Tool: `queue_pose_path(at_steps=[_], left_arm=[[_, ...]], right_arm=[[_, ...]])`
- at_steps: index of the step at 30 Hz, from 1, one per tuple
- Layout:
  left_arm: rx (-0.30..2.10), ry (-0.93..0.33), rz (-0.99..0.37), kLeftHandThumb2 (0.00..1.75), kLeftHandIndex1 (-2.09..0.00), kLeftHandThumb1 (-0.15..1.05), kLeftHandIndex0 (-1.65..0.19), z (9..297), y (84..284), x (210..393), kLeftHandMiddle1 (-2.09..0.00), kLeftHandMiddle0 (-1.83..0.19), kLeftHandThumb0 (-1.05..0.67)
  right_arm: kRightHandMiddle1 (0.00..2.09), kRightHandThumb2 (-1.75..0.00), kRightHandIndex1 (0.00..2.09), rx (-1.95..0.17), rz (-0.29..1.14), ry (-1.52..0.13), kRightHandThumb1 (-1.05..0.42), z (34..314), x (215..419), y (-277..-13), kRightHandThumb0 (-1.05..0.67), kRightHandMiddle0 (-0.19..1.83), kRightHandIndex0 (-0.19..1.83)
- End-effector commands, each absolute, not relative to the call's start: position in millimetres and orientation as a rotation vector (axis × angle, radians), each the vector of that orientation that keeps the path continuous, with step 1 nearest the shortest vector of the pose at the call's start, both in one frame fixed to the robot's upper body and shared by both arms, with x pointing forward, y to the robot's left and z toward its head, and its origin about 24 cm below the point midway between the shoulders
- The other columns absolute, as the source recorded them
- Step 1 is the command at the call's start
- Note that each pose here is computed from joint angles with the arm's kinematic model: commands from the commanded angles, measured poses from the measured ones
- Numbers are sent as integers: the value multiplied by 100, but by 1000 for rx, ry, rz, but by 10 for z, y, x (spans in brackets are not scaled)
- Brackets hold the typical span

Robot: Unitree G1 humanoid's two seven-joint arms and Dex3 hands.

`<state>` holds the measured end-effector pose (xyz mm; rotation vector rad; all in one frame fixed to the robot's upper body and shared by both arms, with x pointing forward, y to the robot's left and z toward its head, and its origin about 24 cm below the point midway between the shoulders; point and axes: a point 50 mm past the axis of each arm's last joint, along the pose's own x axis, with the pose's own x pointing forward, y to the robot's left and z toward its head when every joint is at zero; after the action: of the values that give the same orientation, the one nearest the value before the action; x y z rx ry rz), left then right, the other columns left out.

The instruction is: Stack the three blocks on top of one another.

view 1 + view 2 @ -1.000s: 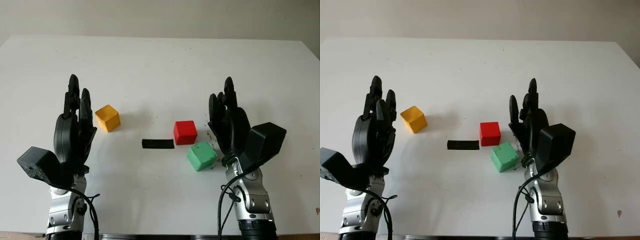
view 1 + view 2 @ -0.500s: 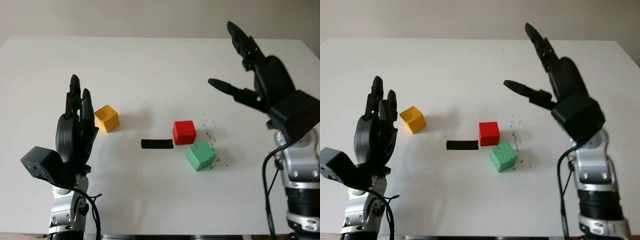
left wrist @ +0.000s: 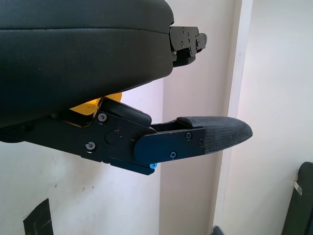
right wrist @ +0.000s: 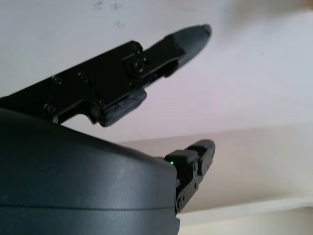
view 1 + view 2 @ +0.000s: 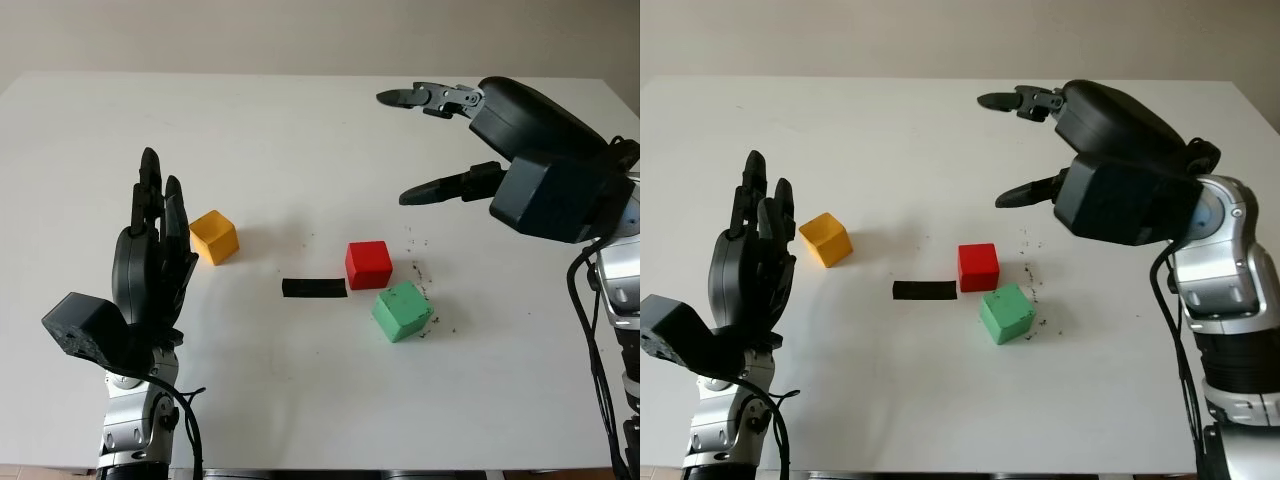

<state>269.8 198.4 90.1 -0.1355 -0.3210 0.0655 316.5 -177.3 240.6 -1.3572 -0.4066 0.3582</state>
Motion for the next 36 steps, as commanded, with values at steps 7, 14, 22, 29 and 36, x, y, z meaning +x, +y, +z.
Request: queue_pose_path(at_steps=[7,14,22,29,36], left_arm=[[-132,-325,67,52,-5,105,8,911,1967,2676,-5,7,-76],[-132,-323,75,51,-5,105,8,914,1940,2674,-5,7,-76],[-141,-324,72,51,-5,105,8,917,1928,2668,-5,8,-76],[-135,-322,73,51,-5,105,9,921,1922,2667,-5,8,-76],[-136,-321,72,52,-5,105,9,926,1920,2662,-5,8,-75]], right_arm=[[12,-6,6,-1584,434,-443,-90,2340,3127,-1581,-75,44,19],[11,-6,5,-1642,518,-464,-91,2222,3080,-1483,-76,46,18],[10,-7,3,-1635,600,-444,-95,2060,3042,-1479,-76,45,13],[9,-6,4,-1589,622,-443,-97,1928,3038,-1463,-77,43,13],[10,-6,5,-1589,601,-457,-100,1790,3085,-1459,-77,42,14]])
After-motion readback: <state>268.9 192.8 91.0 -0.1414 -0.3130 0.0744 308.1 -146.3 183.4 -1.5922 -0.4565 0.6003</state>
